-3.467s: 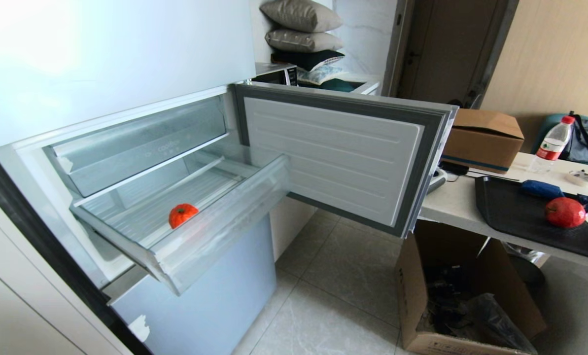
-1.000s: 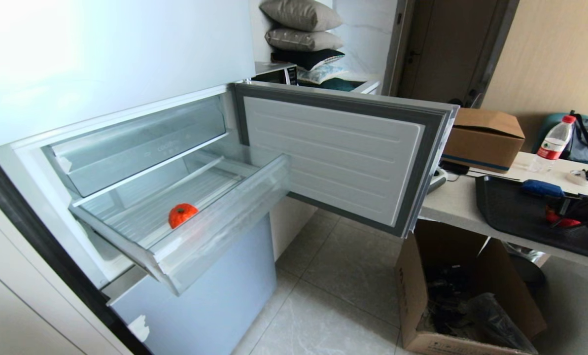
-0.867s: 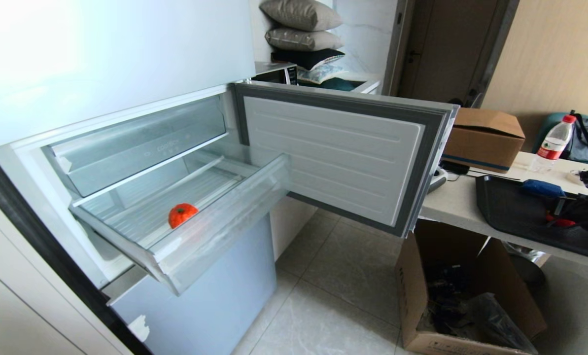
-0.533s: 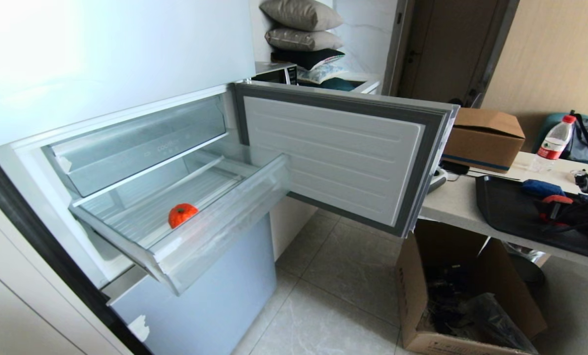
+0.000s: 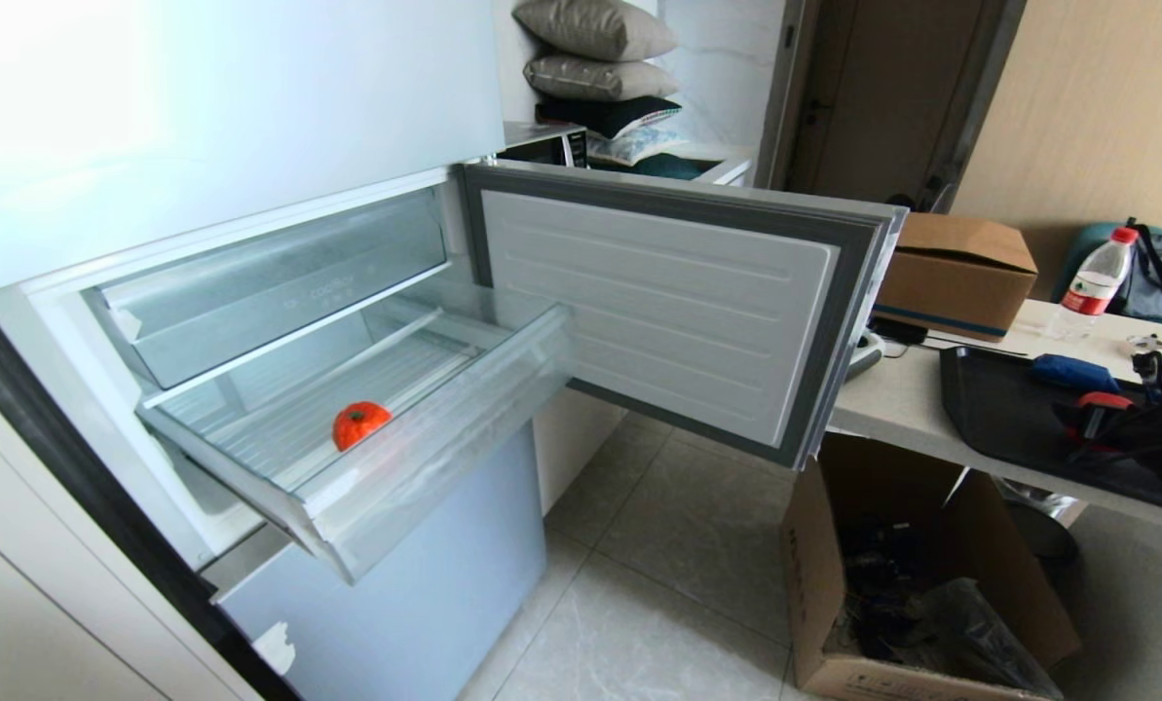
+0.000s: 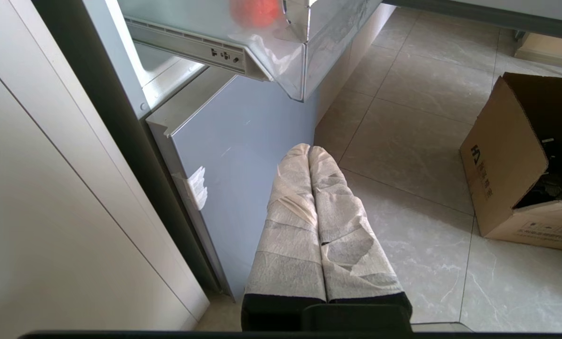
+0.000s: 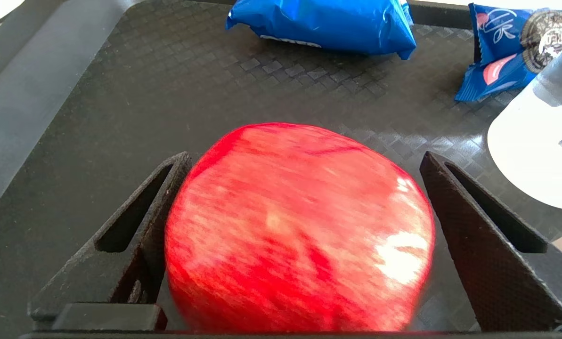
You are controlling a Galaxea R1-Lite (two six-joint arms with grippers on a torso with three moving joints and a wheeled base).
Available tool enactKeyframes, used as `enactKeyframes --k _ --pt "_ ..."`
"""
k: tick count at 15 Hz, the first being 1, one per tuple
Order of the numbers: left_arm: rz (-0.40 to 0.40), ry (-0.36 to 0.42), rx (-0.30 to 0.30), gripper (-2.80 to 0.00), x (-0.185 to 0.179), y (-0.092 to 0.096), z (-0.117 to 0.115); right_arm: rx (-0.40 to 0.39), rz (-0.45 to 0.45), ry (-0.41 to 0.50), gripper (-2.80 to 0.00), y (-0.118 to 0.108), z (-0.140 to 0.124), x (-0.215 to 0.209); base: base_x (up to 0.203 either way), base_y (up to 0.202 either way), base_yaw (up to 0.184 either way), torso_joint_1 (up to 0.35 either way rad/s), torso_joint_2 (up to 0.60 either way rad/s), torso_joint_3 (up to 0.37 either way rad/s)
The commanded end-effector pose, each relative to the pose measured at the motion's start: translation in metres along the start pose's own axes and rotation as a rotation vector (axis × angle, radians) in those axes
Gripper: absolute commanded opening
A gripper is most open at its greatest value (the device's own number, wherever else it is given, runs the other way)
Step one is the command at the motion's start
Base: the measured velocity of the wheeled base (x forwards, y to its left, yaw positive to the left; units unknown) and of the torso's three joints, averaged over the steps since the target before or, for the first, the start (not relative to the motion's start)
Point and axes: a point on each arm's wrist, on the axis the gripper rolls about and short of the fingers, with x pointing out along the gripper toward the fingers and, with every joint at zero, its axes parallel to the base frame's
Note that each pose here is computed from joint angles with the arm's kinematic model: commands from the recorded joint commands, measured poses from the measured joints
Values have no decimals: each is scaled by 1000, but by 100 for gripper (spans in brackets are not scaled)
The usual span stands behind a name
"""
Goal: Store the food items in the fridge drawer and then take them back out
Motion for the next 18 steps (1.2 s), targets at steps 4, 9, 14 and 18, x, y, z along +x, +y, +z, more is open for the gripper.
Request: enactKeyframes --k 4,9,14,18 --pt "1 1 0 -280 0 0 0 -2 2 -2 0 0 0 0 0 0 0 0 0 0" --pt "1 1 0 -280 0 0 0 -8 5 4 -280 3 -2 0 0 0 0 0 0 0" --pt "0 1 0 -280 0 0 0 1 11 -19 -280 8 17 -12 0 0 0 0 0 0" --pt "0 1 0 -280 0 0 0 -21 76 -20 -280 44 50 -61 0 0 0 0 0 0"
